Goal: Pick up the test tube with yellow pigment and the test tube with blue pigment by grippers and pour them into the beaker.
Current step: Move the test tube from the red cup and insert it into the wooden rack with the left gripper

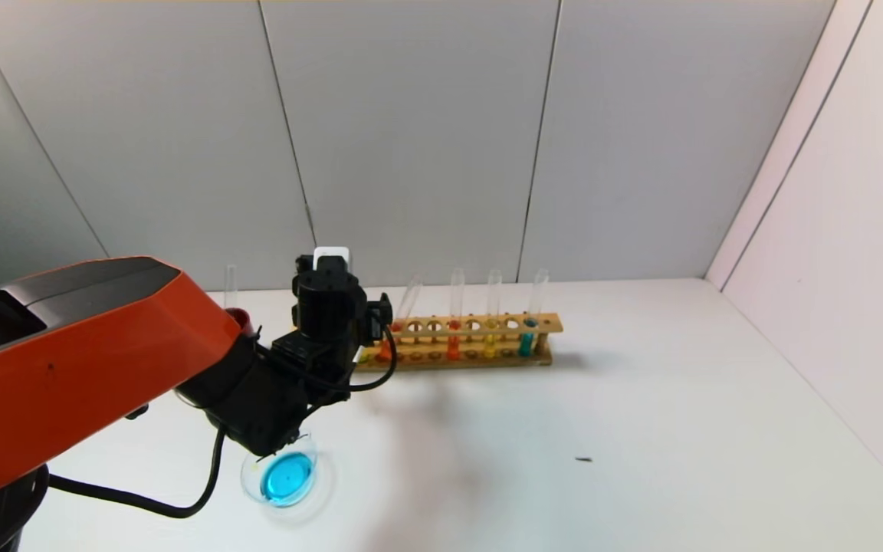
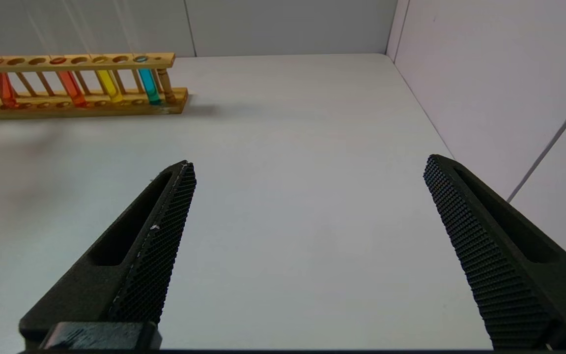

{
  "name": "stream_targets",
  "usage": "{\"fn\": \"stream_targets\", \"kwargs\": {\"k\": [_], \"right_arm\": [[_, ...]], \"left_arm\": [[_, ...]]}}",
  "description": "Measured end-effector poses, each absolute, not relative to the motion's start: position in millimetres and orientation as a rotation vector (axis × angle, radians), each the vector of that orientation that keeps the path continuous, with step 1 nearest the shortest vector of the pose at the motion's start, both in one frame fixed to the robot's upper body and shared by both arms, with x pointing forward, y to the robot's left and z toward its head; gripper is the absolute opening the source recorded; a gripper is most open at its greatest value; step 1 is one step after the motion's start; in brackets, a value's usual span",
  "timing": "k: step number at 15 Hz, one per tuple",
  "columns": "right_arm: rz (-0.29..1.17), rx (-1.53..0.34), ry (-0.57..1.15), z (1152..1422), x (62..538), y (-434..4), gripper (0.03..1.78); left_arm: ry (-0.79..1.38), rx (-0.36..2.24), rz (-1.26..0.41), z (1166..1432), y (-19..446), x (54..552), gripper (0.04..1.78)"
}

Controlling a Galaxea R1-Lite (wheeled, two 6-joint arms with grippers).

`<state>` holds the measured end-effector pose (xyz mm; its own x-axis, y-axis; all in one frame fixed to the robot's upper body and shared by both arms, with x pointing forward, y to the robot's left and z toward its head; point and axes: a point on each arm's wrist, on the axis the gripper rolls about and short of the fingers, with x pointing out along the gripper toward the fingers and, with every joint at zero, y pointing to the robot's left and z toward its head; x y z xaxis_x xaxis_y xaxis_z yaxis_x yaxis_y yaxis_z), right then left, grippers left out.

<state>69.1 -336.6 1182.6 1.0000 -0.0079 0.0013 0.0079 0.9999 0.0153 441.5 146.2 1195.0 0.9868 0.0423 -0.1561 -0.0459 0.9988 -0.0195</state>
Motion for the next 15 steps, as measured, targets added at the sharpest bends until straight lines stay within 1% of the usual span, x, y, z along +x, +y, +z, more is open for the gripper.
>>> {"fn": "stream_targets", "kwargs": {"k": [1, 3, 5, 6, 10, 11, 12, 13, 15], "right_arm": [[-0.007, 0.015, -0.001, 1182.6, 69.1, -336.6, 1.7], [-0.007, 0.015, -0.001, 1182.6, 69.1, -336.6, 1.7], [-0.007, 0.015, -0.001, 1182.6, 69.1, -336.6, 1.7], [-0.008, 0.015, -0.001, 1182.6, 69.1, -336.6, 1.7], [-0.008, 0.015, -0.001, 1182.6, 69.1, -336.6, 1.7], [-0.007, 0.015, -0.001, 1182.6, 69.1, -336.6, 1.7], [-0.008, 0.015, -0.001, 1182.6, 69.1, -336.6, 1.7], [-0.008, 0.015, -0.001, 1182.6, 69.1, -336.6, 1.7], [-0.007, 0.015, -0.001, 1182.6, 69.1, -336.6, 1.7]], "left_arm": [[0.147, -0.027, 0.049, 1195.4, 146.5, 440.0, 1.74], [0.127, -0.033, 0.047, 1194.7, 147.5, 436.5, 1.64], [0.116, -0.036, 0.043, 1192.6, 147.8, 432.5, 1.44], [0.118, -0.035, 0.042, 1191.4, 148.0, 431.4, 1.3], [0.123, -0.031, 0.039, 1189.5, 147.6, 429.9, 0.57], [0.123, -0.031, 0.038, 1189.4, 147.5, 430.0, 0.43], [0.124, -0.031, 0.037, 1188.8, 147.2, 430.1, 0.33], [0.125, -0.031, 0.037, 1188.3, 147.1, 430.4, 0.3], [0.125, -0.03, 0.038, 1188.2, 147.1, 430.7, 0.3]]}}
